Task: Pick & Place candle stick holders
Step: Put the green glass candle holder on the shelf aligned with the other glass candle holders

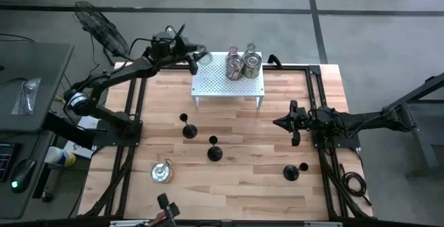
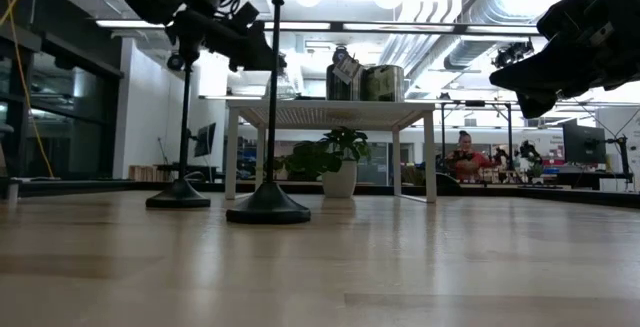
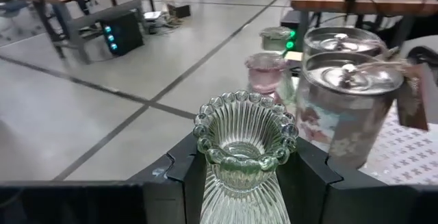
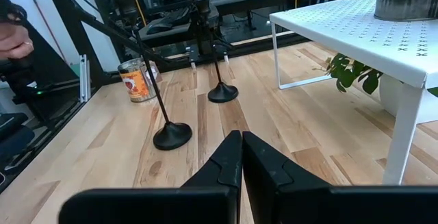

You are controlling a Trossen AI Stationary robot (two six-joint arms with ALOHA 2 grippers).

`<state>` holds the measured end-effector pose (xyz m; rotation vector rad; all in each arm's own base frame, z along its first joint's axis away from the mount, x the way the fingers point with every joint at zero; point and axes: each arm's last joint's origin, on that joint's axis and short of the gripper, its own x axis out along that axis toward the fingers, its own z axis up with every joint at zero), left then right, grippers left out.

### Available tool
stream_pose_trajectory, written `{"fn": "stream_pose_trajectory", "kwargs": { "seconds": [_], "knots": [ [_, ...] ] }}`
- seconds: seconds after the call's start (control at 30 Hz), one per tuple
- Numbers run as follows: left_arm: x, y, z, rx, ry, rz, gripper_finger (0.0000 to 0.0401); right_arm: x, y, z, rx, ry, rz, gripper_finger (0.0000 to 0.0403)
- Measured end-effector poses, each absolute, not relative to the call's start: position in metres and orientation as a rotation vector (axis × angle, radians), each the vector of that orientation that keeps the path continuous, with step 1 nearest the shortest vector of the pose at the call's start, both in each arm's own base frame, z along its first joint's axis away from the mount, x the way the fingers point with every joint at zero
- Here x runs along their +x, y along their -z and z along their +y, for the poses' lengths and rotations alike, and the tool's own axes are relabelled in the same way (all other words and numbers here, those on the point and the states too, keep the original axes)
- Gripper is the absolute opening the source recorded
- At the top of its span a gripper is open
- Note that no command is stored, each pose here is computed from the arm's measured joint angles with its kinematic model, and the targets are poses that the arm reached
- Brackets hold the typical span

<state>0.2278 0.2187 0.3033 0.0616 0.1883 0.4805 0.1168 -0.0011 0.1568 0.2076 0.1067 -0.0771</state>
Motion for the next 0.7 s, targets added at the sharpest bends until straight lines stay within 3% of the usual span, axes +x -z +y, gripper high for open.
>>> {"fn": "stream_pose_trajectory", "kwargs": {
  "seconds": [0.7],
  "knots": [
    [0.255, -0.290, 0.236, 0.032, -0.549, 0.251, 0.0139, 0.117, -0.157, -0.001, 0.207, 0.078, 0.107, 0.0004]
  ]
}}
